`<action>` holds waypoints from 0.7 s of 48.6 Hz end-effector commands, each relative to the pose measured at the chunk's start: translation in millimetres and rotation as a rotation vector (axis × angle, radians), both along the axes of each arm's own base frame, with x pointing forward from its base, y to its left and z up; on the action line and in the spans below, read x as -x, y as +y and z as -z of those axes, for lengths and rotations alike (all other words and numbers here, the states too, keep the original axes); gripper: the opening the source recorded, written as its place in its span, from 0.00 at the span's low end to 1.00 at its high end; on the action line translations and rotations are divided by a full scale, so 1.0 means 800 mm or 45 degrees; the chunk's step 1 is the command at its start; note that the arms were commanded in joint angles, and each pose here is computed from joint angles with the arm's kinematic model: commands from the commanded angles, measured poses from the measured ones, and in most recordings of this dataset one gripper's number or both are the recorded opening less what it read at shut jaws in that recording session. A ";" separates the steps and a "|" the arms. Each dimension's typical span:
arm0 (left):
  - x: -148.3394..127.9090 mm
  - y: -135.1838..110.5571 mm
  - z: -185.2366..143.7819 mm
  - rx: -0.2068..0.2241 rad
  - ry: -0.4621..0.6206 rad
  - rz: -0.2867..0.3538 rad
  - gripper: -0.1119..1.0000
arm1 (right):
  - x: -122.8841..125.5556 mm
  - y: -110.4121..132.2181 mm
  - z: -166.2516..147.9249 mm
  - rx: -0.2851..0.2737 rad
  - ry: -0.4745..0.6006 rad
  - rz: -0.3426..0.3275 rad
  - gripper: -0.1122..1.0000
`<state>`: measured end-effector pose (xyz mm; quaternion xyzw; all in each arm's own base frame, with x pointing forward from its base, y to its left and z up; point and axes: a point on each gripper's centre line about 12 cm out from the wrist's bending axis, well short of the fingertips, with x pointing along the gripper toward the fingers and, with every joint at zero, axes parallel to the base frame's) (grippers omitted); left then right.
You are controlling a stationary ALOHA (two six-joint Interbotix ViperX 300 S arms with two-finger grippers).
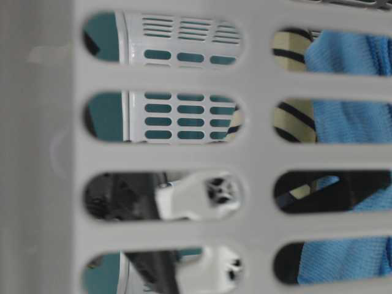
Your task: Pick up the blue cloth from the shopping basket with the left arm.
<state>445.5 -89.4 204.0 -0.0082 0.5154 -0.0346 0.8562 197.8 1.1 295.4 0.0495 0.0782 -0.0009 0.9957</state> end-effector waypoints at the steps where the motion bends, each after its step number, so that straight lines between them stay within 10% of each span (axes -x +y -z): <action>1: 0.003 0.002 0.004 0.001 -0.006 -0.005 0.89 | -0.002 0.000 -0.004 -0.002 -0.018 -0.001 0.78; 13: 0.010 0.002 0.012 0.014 0.025 -0.041 0.83 | -0.002 0.000 -0.003 -0.002 -0.016 -0.001 0.78; 27: 0.007 0.002 -0.023 0.031 -0.063 -0.035 0.25 | -0.001 0.000 -0.001 0.000 -0.025 -0.001 0.73; 34: 0.007 0.001 -0.074 0.057 -0.177 -0.033 0.22 | -0.001 0.000 -0.003 -0.004 -0.051 0.000 0.73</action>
